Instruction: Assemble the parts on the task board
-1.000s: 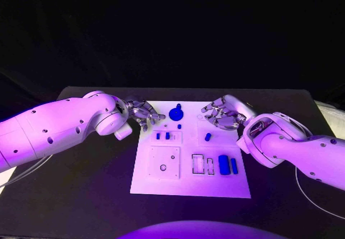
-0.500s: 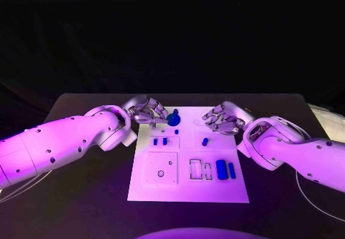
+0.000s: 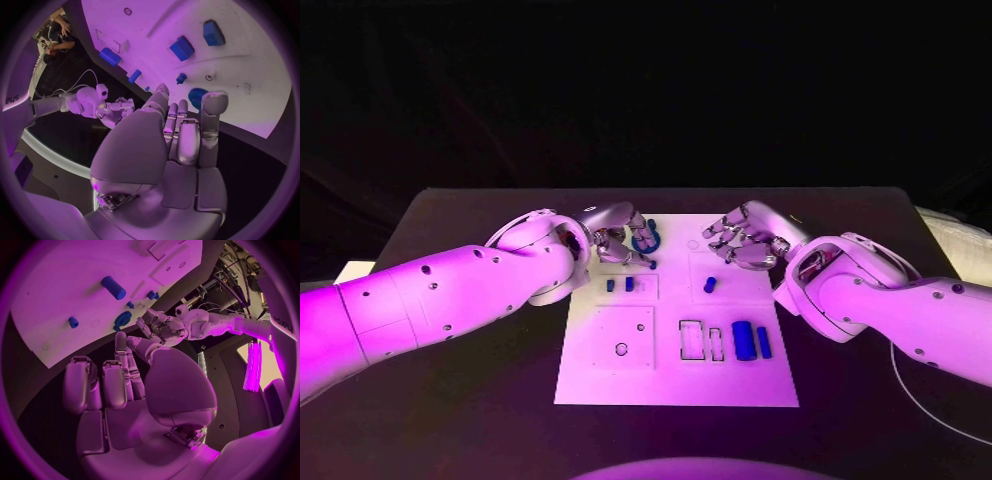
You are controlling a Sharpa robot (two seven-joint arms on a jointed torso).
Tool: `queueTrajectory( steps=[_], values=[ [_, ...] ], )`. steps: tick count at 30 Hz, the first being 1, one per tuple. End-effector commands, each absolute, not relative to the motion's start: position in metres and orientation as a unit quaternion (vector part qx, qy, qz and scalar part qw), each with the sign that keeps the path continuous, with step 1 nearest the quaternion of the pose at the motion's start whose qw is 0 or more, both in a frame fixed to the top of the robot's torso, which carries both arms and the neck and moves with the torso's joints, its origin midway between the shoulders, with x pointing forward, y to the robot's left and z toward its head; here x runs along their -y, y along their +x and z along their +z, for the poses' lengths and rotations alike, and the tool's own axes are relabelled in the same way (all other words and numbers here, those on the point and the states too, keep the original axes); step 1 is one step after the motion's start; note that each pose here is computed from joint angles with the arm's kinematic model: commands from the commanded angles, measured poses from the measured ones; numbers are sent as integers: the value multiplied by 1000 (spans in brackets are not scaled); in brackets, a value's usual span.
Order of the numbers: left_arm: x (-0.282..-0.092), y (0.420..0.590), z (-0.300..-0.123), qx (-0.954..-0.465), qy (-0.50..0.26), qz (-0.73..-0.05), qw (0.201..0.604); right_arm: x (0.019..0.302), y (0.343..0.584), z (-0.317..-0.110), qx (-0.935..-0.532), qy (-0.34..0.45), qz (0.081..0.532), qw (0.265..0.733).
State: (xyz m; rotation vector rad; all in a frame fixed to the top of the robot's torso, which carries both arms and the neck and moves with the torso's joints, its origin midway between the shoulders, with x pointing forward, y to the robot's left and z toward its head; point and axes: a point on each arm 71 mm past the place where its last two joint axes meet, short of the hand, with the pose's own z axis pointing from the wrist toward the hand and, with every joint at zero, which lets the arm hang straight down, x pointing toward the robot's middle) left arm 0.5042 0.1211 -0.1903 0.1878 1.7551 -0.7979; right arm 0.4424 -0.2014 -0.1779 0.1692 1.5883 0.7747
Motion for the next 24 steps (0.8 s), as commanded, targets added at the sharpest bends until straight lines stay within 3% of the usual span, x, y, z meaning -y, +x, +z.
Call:
queueTrajectory(
  steps=[1,13,24],
  values=[
    [-116,507,-198,-766,134,-270,568,200,441,-174,-676,76,350,644],
    [-95,509,-198,-751,136,-285,580,197,440,-173,-673,77,354,645],
    [-84,509,-207,-786,156,-260,538,195,439,-174,-678,75,354,640]
  ],
)
